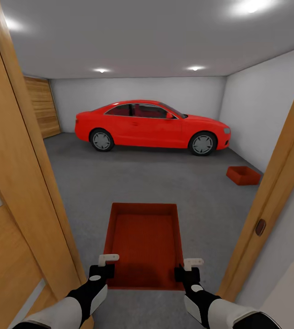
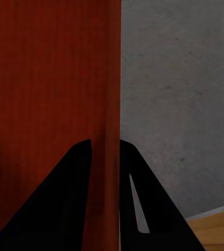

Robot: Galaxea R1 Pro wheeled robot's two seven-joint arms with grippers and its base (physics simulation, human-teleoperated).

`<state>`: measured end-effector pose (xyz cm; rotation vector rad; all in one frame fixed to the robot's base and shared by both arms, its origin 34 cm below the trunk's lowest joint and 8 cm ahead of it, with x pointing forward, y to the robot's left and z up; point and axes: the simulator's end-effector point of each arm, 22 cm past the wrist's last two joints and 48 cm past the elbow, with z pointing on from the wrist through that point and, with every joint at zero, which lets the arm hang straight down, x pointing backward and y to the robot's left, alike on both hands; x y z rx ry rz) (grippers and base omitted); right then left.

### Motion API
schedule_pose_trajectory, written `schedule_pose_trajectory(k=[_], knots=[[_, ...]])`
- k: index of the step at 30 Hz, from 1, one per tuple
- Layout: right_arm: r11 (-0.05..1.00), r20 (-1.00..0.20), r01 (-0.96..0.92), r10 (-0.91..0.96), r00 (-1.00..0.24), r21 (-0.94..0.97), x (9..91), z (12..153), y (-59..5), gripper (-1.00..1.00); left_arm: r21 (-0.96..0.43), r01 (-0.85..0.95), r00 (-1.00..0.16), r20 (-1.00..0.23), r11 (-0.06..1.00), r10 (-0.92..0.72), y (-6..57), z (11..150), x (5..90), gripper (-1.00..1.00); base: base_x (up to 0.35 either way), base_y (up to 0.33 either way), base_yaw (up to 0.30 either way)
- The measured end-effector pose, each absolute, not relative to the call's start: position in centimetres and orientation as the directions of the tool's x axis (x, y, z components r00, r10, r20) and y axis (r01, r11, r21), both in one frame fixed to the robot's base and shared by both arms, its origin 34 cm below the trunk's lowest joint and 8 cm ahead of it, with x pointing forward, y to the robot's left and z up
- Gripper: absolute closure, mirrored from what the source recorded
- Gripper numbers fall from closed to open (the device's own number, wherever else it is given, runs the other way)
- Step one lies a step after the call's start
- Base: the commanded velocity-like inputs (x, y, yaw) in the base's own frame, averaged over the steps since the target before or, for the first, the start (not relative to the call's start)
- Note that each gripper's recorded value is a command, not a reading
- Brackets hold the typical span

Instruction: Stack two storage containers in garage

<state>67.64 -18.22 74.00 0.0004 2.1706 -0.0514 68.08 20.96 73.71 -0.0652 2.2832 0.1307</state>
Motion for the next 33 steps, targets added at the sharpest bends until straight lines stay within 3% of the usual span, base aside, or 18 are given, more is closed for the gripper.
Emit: schedule_pose_trajectory(k=[6,16,33], knots=[[0.999,-0.825,0.020,-0.019,-0.565,-0.037,67.64,74.01,-18.22,1.00,0.073,-0.090,-0.656,-0.755,0.993,-0.004,20.96,73.71,68.08,1.00,0.000,0.000,-0.012],[0.999,-0.825,0.019,-0.021,-0.565,-0.038,67.64,74.01,-18.27,1.00,0.073,-0.091,-0.656,-0.755,0.993,-0.005,20.92,73.70,68.05,1.00,0.008,0.000,-0.186],[0.999,-0.825,0.019,-0.020,-0.564,-0.037,67.66,74.03,-18.25,1.00,0.073,-0.091,-0.655,-0.755,0.993,-0.004,20.94,73.74,68.09,1.00,0.124,0.067,-0.010]])
